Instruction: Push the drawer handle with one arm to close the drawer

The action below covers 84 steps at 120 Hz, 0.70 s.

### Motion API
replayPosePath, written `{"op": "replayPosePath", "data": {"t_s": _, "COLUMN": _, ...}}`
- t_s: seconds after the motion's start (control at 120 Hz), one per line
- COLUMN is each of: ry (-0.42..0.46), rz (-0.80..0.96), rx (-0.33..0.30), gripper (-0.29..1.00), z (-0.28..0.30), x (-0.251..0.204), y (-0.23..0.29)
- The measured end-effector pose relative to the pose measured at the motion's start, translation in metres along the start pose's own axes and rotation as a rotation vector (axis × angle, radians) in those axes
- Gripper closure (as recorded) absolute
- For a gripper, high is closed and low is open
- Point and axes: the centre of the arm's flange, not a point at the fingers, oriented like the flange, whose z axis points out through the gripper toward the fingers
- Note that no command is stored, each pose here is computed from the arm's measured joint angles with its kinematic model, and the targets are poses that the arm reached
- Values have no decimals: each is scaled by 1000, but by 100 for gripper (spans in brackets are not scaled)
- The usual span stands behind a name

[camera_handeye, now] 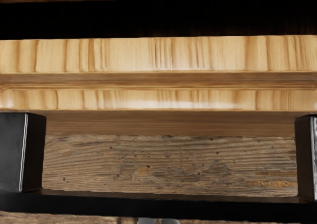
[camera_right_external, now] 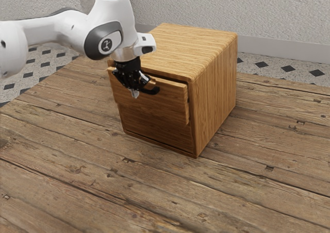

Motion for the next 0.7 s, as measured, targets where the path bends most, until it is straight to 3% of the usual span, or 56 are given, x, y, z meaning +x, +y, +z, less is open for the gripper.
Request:
{"op": "replayPosePath", "data": {"t_s": 0.333, "ry": 11, "rz": 5, "rx": 12, "gripper": 79, "z": -5, "x": 18, "y": -1}}
{"op": "replayPosePath", "data": {"t_s": 0.433, "ry": -11, "rz": 2, "rx": 49, "gripper": 78, "z": -34, "x": -42, "y": 0}}
{"op": "replayPosePath", "data": {"t_s": 0.5, "ry": -8, "rz": -10, "rx": 65, "gripper": 64, "z": -69, "x": -78, "y": 8}}
{"op": "replayPosePath", "data": {"t_s": 0.7, "ry": -138, "rz": -102, "rx": -15, "gripper": 26, "z": -119, "x": -118, "y": 9}}
